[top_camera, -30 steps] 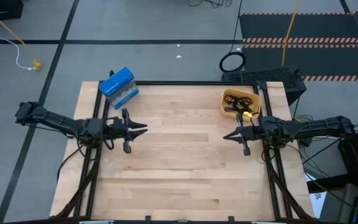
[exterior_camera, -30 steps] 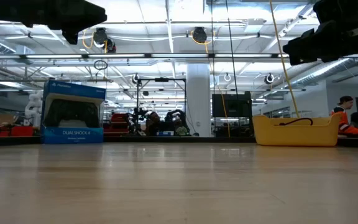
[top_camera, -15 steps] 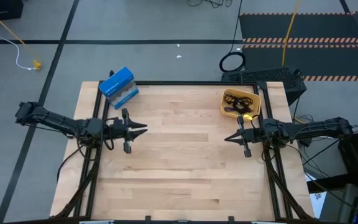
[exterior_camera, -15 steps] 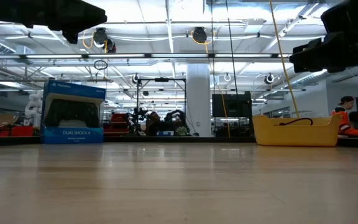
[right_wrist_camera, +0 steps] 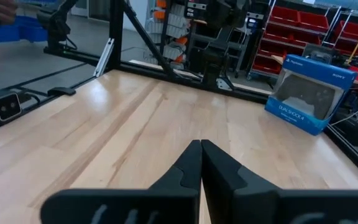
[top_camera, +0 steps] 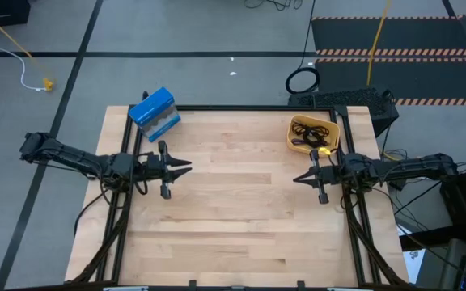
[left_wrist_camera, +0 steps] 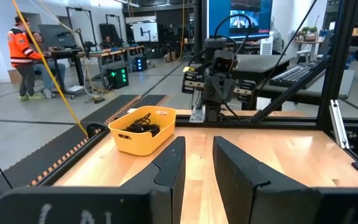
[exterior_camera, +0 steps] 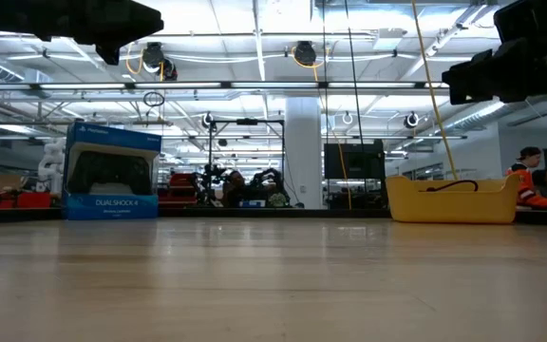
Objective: Pick and place USB-C Cables
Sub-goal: Return to Home Position
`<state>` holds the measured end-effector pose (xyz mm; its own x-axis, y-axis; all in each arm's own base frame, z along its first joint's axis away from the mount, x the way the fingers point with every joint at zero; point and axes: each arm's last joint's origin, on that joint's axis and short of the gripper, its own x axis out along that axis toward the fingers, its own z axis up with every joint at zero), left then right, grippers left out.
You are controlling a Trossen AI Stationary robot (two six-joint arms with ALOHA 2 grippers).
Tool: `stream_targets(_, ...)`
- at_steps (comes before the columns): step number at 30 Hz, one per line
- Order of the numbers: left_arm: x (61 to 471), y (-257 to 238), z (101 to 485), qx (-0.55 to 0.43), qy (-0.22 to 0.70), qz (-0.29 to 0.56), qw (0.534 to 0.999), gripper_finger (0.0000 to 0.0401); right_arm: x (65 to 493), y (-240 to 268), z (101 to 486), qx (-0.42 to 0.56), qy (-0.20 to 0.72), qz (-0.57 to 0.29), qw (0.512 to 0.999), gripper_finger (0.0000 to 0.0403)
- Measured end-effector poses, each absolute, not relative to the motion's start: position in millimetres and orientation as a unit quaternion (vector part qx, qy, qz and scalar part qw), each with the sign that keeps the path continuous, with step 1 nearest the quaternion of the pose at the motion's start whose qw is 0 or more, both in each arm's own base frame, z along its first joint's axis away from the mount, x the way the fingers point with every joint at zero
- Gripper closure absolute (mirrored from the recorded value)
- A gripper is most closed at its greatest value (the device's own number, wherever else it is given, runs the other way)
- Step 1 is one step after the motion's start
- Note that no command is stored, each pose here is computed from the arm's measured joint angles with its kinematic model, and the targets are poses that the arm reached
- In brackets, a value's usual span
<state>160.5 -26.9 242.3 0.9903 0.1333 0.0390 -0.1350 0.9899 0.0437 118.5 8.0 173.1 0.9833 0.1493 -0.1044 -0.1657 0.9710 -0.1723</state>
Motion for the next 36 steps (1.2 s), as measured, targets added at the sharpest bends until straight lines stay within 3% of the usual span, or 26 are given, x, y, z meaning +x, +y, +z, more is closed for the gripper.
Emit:
stream_targets(13, 161, -27, 242, 0.023, -0.018, 0.067, 0.997, 0.0316, 119, 8, 175, -0.095, 0.028, 0.078, 0.992, 0.0403)
stream_targets(20, 161, -27, 242, 0.022, -0.018, 0.067, 0.997, 0.0316, 118, 8, 178, -0.093, -0.041, 0.070, 0.992, 0.0403)
stream_targets(36, 161, -27, 242, 0.019, -0.019, 0.067, 0.997, 0.0316, 106, 2, 180, -0.097, -0.057, 0.046, 0.993, 0.0403)
